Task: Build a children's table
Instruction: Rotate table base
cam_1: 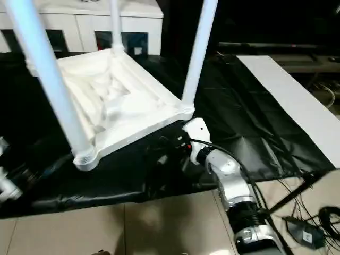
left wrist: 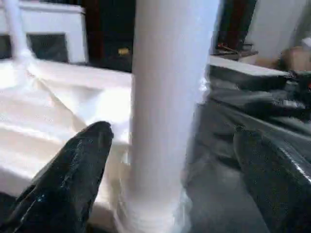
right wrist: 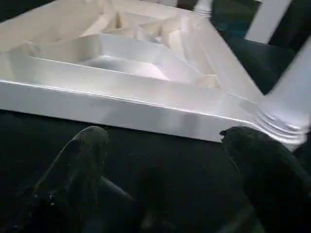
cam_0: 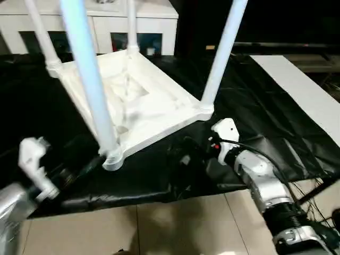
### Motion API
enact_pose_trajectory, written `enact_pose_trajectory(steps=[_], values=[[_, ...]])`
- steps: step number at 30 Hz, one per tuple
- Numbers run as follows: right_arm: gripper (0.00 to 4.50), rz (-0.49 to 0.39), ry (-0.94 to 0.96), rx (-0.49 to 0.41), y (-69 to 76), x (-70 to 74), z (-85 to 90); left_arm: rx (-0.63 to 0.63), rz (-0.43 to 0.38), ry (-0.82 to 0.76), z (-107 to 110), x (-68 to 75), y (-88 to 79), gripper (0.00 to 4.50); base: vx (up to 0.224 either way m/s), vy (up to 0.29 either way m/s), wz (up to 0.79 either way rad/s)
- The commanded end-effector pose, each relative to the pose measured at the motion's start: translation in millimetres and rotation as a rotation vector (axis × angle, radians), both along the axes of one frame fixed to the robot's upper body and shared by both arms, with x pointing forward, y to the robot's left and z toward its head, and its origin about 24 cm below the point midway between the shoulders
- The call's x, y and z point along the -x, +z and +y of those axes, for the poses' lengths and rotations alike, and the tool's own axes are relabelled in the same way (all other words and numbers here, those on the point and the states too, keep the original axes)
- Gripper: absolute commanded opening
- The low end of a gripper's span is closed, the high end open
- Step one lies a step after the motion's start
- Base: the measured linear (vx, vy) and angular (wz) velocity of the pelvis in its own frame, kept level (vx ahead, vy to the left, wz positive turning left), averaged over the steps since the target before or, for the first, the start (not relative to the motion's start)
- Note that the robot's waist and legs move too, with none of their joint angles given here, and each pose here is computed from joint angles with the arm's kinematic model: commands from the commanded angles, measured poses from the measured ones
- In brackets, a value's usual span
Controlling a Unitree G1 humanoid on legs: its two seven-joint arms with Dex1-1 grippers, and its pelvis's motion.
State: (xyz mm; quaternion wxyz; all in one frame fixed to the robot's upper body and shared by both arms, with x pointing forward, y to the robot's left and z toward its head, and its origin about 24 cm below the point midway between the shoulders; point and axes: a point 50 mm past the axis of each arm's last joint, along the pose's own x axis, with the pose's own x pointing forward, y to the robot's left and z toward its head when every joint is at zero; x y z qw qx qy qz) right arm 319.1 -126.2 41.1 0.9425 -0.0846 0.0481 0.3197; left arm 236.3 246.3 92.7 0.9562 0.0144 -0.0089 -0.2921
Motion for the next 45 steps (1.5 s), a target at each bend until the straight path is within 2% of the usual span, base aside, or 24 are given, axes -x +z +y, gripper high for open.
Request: enact_pose_trajectory(steps=[1, 3, 4, 6, 9, 12, 16, 22, 24, 28, 30, 31, 36, 38, 42, 45], values=[[4.18, -0.003, -0.033, -0.008, 1.8, -0.5, -1.0, -0.034, -0.025, 0.014, -12, -9.1, 0.0, 4.44, 0.0, 0.0, 0.0], [4.18, 0.002, -0.086, -0.02, 1.9, -3.6, -1.9, -0.017, -0.031, -0.029, -31, -17.6, 1.2, 4.44, 0.0, 0.0, 0.0], [4.18, 0.003, -0.092, -0.02, 1.7, -4.1, -2.1, -0.01, -0.03, -0.034, -34, -18.7, 1.4, 4.44, 0.0, 0.0, 0.0], [4.18, 0.023, -0.136, -0.002, -1.8, -7.1, -2.7, 0.02, -0.041, -0.061, -51, -27.7, 3.2, 4.44, 0.0, 0.0, 0.0], [4.18, 0.051, -0.158, 0.033, -7.1, -9.9, -2.0, 0.042, -0.047, -0.104, -65, -32.1, 4.9, 4.44, 0.0, 0.0, 0.0], [4.18, 0.073, -0.195, 0.092, -13.2, -16.9, -2.1, 0.1, -0.039, -0.246, -88, -28.0, 12.0, 4.44, 0.0, 0.0, 0.0], [4.18, 0.12, -0.267, 0.101, -16.3, -28.3, -4.9, 0.151, 0.003, -0.454, -117, -16.9, 21.6, 4.44, 0.0, 0.0, 0.0], [4.18, 0.15, -0.275, 0.113, -17.8, -34.0, -1.3, 0.154, -0.001, -0.558, -140, -14.4, 27.2, 4.44, 0.0, 0.0, 0.0], [4.18, 0.154, -0.23, 0.103, -17.7, -36.4, 10.4, 0.139, -0.021, -0.552, -152, -21.1, 27.9, 4.44, 0.0, 0.0, 0.0], [4.18, 0.158, -0.175, 0.078, -17.2, -35.9, 27.7, 0.058, -0.033, -0.471, -157, -38.8, 20.7, 4.44, 0.0, 0.0, 0.0], [4.18, 0.165, -0.158, 0.065, -17.6, -34.9, 32.8, 0.038, -0.046, -0.466, -158, -42.6, 19.7, 4.44, 0.0, 0.0, 0.0], [4.18, 0.19, -0.123, 0.029, -19.4, -32.1, 43.0, 0.035, -0.049, -0.459, -161, -49.1, 19.6, 4.44, 0.0, 0.0, 0.0], [4.18, 0.209, 0.006, 0.016, -25.5, -21.1, 69.0, 0.034, -0.065, -0.498, -175, -58.0, 22.0, 4.44, 0.0, 0.0, 0.0], [4.18, 0.226, 0.126, -0.005, -30.3, -9.5, 88.3, 0.023, -0.083, -0.516, -188, -65.6, 21.7, 4.44, 0.0, 0.0, 0.0], [4.18, 0.226, 0.171, -0.005, -32.4, -4.4, 94.2, 0.021, -0.097, -0.525, -199, -70.9, 21.6, 4.44, 0.0, 0.0, 0.0], [4.18, 0.221, 0.157, -0.01, -32.0, -5.4, 91.7, 0.021, -0.112, -0.513, -207, -76.1, 23.6, 4.44, 0.0, 0.0, 0.0]])
